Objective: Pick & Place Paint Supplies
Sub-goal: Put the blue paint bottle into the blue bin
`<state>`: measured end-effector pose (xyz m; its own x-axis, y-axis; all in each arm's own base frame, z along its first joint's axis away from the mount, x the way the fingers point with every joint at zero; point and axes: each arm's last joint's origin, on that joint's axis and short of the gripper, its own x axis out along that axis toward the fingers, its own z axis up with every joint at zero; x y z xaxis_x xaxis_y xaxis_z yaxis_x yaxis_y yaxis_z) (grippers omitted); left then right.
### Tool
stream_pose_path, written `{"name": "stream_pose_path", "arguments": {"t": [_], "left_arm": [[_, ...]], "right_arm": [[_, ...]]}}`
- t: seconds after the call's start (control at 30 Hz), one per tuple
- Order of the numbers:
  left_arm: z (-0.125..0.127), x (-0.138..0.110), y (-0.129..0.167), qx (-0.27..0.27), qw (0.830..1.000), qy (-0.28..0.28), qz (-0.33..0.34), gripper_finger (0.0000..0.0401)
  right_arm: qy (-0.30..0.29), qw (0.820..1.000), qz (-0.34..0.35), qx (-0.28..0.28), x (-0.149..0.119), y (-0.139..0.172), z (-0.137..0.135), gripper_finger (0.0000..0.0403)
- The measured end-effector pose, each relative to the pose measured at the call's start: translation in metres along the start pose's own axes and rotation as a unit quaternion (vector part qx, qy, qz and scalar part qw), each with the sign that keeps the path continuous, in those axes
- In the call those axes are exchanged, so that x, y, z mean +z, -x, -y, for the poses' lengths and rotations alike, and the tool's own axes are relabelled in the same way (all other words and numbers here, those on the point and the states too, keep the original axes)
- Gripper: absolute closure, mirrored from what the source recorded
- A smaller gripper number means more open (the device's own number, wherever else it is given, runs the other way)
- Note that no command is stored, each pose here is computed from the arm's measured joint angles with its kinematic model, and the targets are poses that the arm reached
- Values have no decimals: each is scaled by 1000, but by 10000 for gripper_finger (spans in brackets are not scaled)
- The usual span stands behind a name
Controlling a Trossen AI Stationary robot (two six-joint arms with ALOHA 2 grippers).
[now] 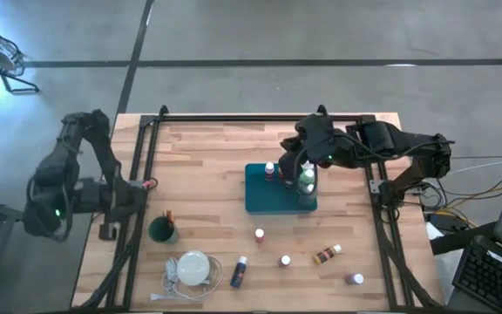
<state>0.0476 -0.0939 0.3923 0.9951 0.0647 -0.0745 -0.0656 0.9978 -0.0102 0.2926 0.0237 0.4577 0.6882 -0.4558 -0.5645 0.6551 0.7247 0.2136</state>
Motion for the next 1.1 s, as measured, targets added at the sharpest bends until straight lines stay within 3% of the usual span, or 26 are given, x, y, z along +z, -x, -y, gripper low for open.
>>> {"name": "stream_pose_path", "arguments": {"t": [0.27, 0.57, 0.73, 0.9, 1.1], "left_arm": [[-33, 55, -1, 68, 997, 36, 21, 231], [-53, 78, 2, 154, 980, 116, 55, 231], [-40, 88, -8, 182, 974, 119, 59, 231], [-29, 112, -18, 221, 965, 123, 67, 231], [-21, 146, -29, 255, 961, 84, 65, 231]], "right_arm": [[69, 997, 22, 38, 2, 17, -10, 376], [118, 991, 21, 54, 2, 40, -4, 394], [114, 992, 31, 54, 6, 49, 4, 394], [157, 986, 58, 15, 8, 50, 7, 394], [154, 985, 76, -15, 10, 50, 10, 394]]}}
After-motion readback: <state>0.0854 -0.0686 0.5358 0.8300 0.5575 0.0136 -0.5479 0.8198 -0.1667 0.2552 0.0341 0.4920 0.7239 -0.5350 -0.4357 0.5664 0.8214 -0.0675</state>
